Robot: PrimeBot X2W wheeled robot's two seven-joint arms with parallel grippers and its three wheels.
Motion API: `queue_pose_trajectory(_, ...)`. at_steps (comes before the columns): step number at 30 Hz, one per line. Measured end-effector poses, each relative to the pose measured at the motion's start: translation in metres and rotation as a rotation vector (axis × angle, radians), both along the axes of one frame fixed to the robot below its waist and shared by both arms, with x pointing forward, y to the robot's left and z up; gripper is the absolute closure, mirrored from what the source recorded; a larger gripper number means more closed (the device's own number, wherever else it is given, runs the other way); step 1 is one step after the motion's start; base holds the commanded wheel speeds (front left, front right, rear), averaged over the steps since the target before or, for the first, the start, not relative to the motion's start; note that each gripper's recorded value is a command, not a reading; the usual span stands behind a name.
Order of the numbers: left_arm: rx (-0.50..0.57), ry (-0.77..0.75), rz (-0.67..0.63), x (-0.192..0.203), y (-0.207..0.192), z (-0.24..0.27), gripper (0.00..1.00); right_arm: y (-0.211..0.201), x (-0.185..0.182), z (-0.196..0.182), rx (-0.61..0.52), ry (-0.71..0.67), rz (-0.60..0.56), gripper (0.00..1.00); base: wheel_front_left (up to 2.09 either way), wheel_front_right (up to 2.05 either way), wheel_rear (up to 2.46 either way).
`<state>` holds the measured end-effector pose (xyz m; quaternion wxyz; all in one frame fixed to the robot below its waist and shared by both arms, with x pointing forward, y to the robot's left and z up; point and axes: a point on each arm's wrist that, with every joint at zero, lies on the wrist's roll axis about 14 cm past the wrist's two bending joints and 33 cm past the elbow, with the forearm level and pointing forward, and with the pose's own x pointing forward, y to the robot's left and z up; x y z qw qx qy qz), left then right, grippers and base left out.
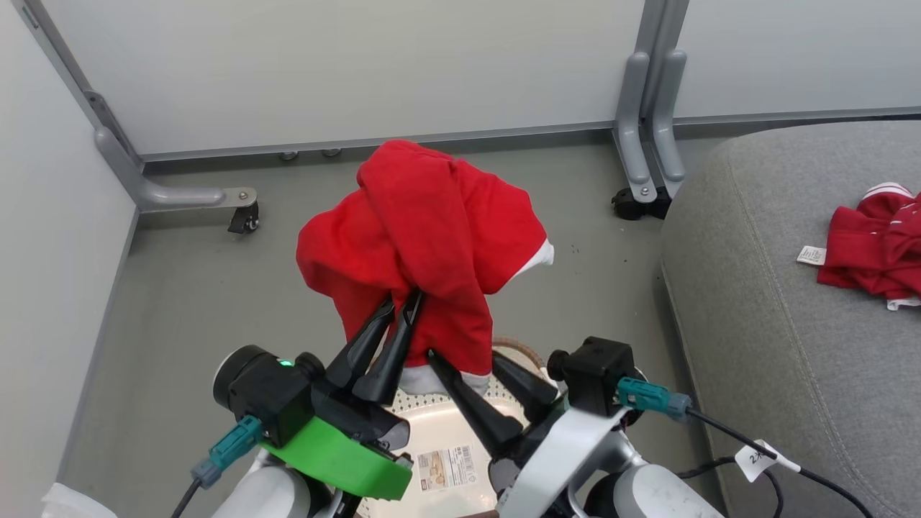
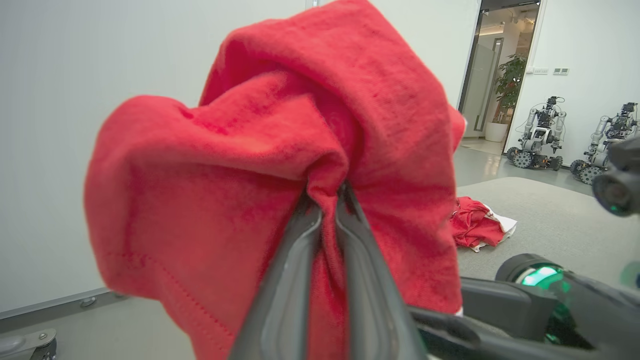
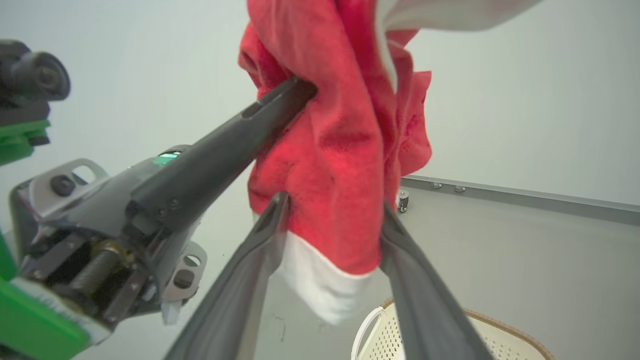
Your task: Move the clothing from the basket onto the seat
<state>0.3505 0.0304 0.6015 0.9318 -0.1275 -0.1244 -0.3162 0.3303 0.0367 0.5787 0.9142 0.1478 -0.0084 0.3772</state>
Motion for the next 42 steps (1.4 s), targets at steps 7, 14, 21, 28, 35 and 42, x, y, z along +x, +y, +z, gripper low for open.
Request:
queue_pose_trajectory(7, 0.023, 0.014, -0.011, 0.001, -0.001, -0.006, 0.7, 0.004, 0.008, -0.006, -0.008, 0.014, 0.01, 1.0, 0.0, 0.0, 0.0)
queue_pose_trajectory(14, 0.048, -0.01, -0.005, 0.002, -0.003, -0.004, 0.0, -0.013, 0.024, -0.004, -0.022, -0.028, -0.063, 1.0, 0.0, 0.0, 0.0)
queue_pose_trajectory(21, 0.101, -0.017, -0.059, -0.003, -0.014, -0.008, 0.0, -0.062, 0.05, -0.01, -0.055, -0.046, -0.231, 1.0, 0.0, 0.0, 0.0)
queue_pose_trajectory(28, 0.157, 0.022, -0.164, -0.014, -0.039, -0.027, 0.0, -0.124, 0.066, -0.022, -0.102, -0.033, -0.409, 1.0, 0.0, 0.0, 0.0)
queue_pose_trajectory(35, 0.192, 0.078, -0.284, -0.026, -0.066, -0.047, 0.0, -0.18, 0.069, -0.028, -0.131, -0.019, -0.563, 1.0, 0.0, 0.0, 0.0)
queue_pose_trajectory(42, 0.235, 0.116, -0.4, -0.032, -0.091, -0.067, 0.0, -0.233, 0.066, -0.032, -0.156, 0.0, -0.707, 1.0, 0.0, 0.0, 0.0)
